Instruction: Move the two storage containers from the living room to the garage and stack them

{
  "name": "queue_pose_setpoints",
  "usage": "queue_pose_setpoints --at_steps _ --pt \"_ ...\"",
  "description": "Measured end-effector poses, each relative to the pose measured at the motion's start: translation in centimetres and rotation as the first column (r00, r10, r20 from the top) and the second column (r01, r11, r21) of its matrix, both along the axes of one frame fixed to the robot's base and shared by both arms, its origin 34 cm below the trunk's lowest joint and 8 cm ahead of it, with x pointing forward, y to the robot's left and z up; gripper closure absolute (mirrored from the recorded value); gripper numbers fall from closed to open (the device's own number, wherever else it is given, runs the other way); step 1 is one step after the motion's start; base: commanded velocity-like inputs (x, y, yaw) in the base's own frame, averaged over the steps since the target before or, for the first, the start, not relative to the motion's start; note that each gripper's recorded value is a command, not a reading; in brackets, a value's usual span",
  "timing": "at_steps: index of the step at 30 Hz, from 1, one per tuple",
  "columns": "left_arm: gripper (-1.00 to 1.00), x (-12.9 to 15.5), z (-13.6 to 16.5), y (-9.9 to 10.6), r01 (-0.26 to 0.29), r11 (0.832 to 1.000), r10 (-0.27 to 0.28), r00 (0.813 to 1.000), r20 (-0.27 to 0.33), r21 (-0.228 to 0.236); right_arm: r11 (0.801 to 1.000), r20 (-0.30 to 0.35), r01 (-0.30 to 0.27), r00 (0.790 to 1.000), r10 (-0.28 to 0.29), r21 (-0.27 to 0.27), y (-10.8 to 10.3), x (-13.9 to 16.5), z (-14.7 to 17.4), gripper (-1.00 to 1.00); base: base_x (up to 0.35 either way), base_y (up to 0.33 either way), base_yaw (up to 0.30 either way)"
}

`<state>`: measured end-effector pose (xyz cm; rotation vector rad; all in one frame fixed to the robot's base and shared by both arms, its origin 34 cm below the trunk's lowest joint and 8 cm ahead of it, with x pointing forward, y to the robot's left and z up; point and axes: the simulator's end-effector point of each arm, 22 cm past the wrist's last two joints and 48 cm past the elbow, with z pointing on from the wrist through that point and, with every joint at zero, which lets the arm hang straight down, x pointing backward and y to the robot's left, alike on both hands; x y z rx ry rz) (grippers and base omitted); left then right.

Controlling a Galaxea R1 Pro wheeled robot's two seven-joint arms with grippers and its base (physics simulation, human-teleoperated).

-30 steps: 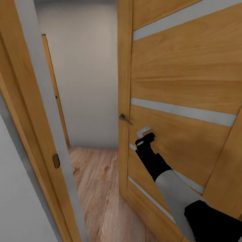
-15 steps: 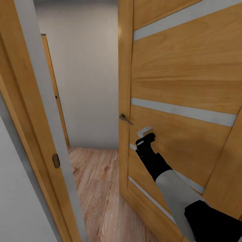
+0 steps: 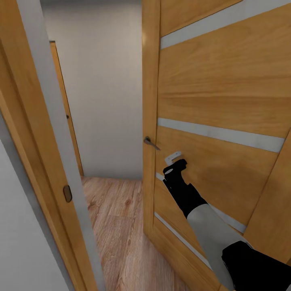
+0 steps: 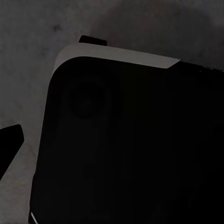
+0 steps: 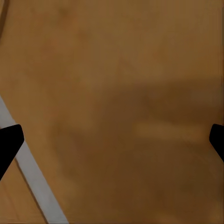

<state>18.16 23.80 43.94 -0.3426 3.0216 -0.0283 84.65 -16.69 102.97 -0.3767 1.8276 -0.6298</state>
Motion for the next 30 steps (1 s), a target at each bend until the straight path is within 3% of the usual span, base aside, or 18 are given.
queue_pose_setpoints --at_steps 7,12,22,30 --pt "-1.0 0.1 0.0 0.1 -0.008 1.0 0.008 1.0 0.001 0.001 1.0 -0.001 -0.004 1.0 0.004 -0.007 0.2 0.0 0.0 -1.0 0.0 0.0 -0.012" --pt "-1.0 0.1 0.0 0.1 -0.008 1.0 0.008 1.0 0.003 0.001 1.0 -0.002 -0.021 1.0 0.021 0.01 0.9 -0.1 0.0 -1.0 0.0 0.0 -0.199" --pt "-1.0 0.2 0.0 0.1 -0.012 1.0 0.012 1.0 0.005 0.0 1.0 0.0 -0.011 1.0 0.011 0.005 0.4 -0.1 0.1 -1.0 0.0 -0.003 -0.04" --pt "-1.0 0.2 0.0 0.2 -0.014 1.0 0.014 1.0 0.004 0.001 0.999 0.005 -0.038 0.999 0.038 -0.013 1.5 -0.1 0.2 -1.0 0.0 -0.189 -0.001"
